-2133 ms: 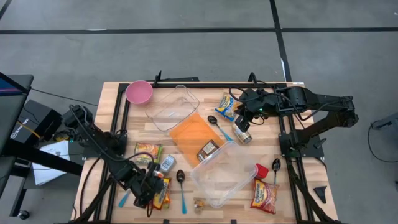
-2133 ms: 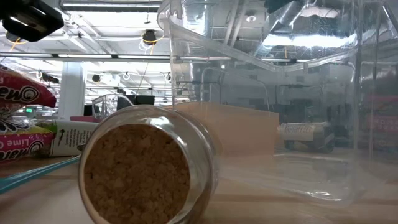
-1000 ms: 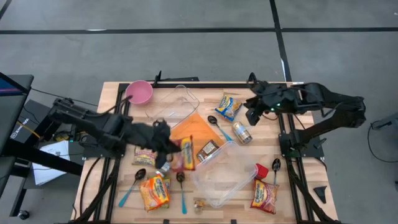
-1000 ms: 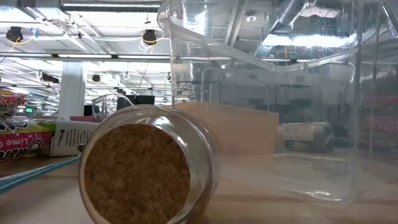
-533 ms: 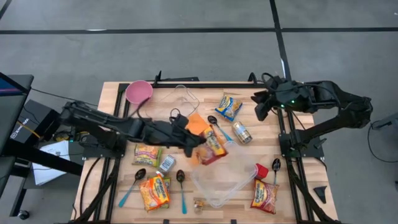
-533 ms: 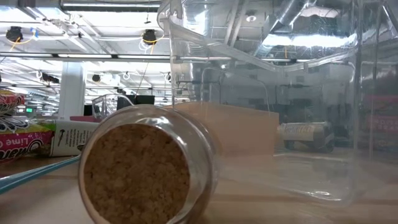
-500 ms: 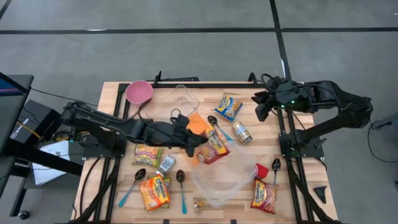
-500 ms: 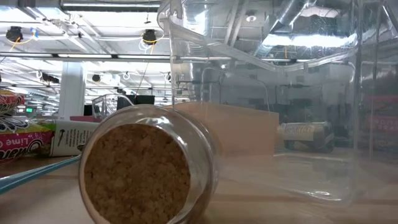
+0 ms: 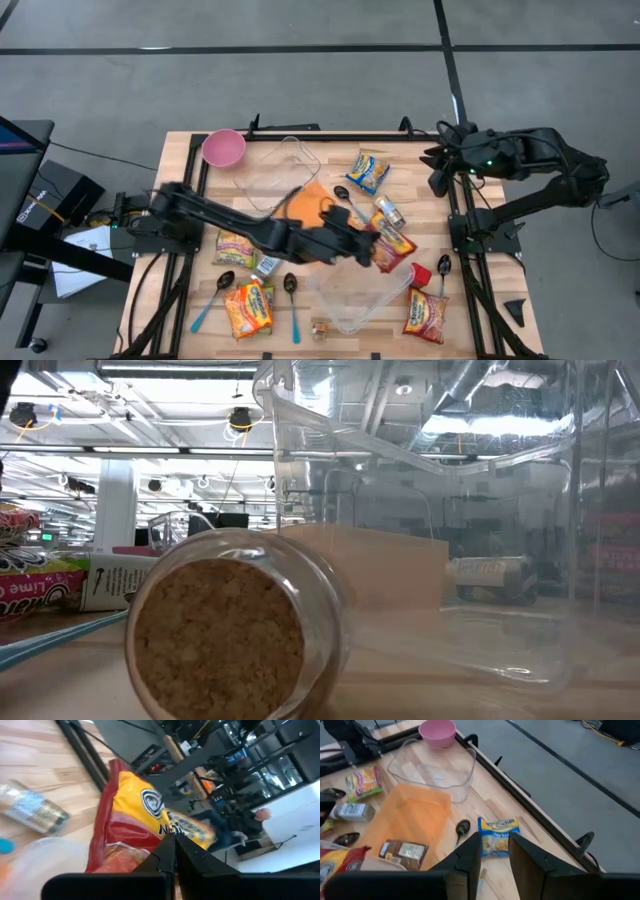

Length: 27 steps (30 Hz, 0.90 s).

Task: Pick & Place Food Item
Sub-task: Put the red noodle pack into the bottom transparent bin

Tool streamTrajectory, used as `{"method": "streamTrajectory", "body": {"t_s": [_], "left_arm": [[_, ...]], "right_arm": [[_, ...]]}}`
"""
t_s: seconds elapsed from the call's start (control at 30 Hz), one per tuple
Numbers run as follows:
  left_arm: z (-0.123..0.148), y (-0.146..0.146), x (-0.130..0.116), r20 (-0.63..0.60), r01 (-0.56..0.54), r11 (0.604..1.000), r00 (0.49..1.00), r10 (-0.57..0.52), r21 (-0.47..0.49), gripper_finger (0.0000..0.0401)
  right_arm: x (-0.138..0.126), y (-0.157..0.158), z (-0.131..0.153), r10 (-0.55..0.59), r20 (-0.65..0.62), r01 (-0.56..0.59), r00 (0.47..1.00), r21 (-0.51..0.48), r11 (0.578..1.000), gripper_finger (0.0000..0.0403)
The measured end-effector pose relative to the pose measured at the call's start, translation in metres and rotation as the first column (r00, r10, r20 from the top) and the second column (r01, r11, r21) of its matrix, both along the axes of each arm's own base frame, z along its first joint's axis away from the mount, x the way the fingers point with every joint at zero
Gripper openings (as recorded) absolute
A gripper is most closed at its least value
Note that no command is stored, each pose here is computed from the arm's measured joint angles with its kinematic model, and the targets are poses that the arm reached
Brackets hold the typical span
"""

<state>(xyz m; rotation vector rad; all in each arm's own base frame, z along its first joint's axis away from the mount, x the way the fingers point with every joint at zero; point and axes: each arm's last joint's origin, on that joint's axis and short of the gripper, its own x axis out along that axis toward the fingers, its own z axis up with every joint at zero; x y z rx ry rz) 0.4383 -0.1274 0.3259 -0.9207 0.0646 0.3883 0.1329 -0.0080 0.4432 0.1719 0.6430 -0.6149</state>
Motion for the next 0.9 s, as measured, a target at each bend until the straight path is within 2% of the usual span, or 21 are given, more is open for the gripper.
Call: {"method": "streamTrajectory", "body": {"t_s": [0.2, 0.5, 0.9], "left_arm": [[-0.014, -0.019, 0.019, -0.051, -0.091, 0.996, 0.995, 0.090, -0.009, 0.0000], [-0.049, -0.035, 0.024, -0.150, -0.095, 0.995, 0.985, 0.090, -0.029, 0.0000], [-0.056, -0.033, 0.021, -0.216, -0.088, 0.996, 0.973, 0.083, -0.014, 0.0000]], "right_arm": [[-0.017, 0.001, -0.001, 0.037, -0.032, -0.036, 0.999, 0.035, 0.999, 0.0094], [-0.043, 0.003, 0.004, 0.078, 0.027, -0.079, 0.997, 0.036, 0.996, 0.0094], [-0.054, 0.002, 0.006, 0.067, 0.066, -0.070, 0.996, 0.045, 0.997, 0.0094]]}}
